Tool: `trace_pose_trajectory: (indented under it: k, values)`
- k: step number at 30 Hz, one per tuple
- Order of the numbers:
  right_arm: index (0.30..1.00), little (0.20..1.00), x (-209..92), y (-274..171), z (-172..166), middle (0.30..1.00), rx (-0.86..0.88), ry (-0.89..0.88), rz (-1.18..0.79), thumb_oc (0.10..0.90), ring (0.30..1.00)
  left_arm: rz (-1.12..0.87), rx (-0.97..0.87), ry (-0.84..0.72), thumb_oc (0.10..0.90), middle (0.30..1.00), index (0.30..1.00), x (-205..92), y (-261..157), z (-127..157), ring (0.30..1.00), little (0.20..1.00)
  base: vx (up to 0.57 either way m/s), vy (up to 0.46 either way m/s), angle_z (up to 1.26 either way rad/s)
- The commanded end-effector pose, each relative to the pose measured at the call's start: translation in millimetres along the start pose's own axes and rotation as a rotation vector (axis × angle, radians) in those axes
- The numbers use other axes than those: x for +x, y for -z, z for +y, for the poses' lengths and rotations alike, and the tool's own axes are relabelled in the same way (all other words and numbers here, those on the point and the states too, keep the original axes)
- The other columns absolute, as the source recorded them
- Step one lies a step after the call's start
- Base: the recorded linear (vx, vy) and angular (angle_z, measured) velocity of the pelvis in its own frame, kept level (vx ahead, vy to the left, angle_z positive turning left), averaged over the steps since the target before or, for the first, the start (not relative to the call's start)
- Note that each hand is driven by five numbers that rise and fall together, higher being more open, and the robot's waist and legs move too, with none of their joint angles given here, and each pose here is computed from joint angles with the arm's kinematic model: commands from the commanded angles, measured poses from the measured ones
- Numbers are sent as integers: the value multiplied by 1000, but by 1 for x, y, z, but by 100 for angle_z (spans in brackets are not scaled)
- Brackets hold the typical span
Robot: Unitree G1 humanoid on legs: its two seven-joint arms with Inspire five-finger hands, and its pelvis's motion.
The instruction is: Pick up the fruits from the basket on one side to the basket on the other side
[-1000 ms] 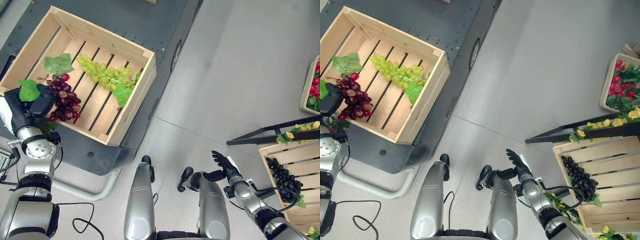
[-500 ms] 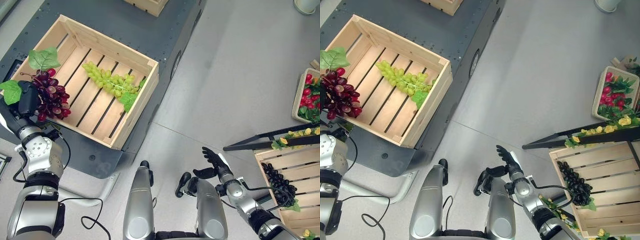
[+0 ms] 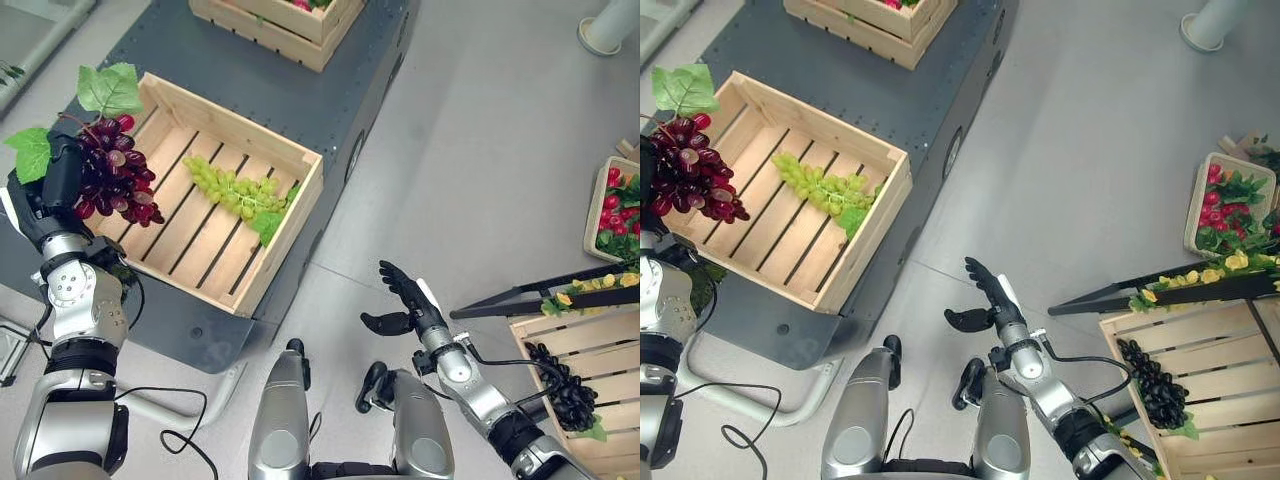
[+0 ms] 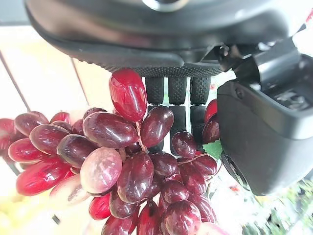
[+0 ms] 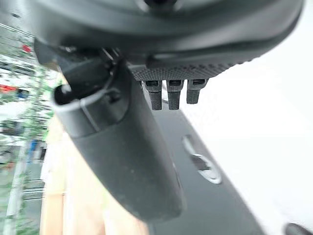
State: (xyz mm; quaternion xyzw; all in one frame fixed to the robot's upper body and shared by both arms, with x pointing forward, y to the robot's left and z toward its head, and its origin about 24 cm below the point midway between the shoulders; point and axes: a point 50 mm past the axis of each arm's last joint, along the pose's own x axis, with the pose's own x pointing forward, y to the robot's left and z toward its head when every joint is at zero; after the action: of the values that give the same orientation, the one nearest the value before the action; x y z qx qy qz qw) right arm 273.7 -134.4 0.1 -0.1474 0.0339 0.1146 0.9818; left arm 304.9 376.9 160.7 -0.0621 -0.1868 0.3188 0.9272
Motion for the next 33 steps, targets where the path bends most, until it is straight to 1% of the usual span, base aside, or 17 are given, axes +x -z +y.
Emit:
trace_pose_trajectory:
  k: [1,6,10,11,14,17,20,25,27,29,32,33]
  values:
    - [900,900,-4,-19,3,900,6,12,-130,800,900,-287,-130,73,400,300,300,14,-62,-12,300,300,61,-3,1]
    - [900,900,-5,-22,10,900,22,-21,-138,800,900,-252,-152,127,400,300,300,12,-57,-20,300,300,68,-21,-1]
    - [900,900,-4,-31,20,900,52,-100,-170,800,900,-239,-162,201,400,300,300,7,-53,-33,300,300,45,-65,-3]
    - [900,900,-2,-43,26,900,70,-143,-214,800,900,-231,-178,238,400,300,300,5,-53,-42,300,300,42,-84,-1]
    - [900,900,0,-57,34,900,90,-195,-263,800,900,-215,-203,284,400,300,300,5,-53,-52,300,300,48,-104,-3]
    - [900,900,4,-69,39,900,103,-226,-302,800,900,-199,-226,316,400,300,300,4,-53,-60,300,300,40,-103,2]
    - [900,900,10,-89,49,900,121,-265,-354,800,900,-177,-231,377,400,300,300,-1,-48,-77,300,300,46,-120,8]
    - [900,900,23,-116,57,900,183,-298,-384,800,900,-141,-228,465,400,300,300,-10,-45,-102,300,300,37,-117,11]
    - [900,900,30,-131,60,900,238,-314,-384,800,900,-115,-234,506,400,300,300,-14,-42,-112,300,300,25,-107,17]
    - [900,900,36,-141,62,900,250,-314,-391,800,900,-102,-237,525,400,300,300,-17,-40,-120,300,300,9,-96,22]
    - [900,900,51,-168,66,900,282,-315,-389,800,900,-67,-261,583,400,300,300,-26,-34,-142,300,300,-41,-99,6]
    - [900,900,52,-170,67,900,282,-314,-390,800,900,-64,-262,590,400,300,300,-27,-33,-145,300,300,-68,-82,6]
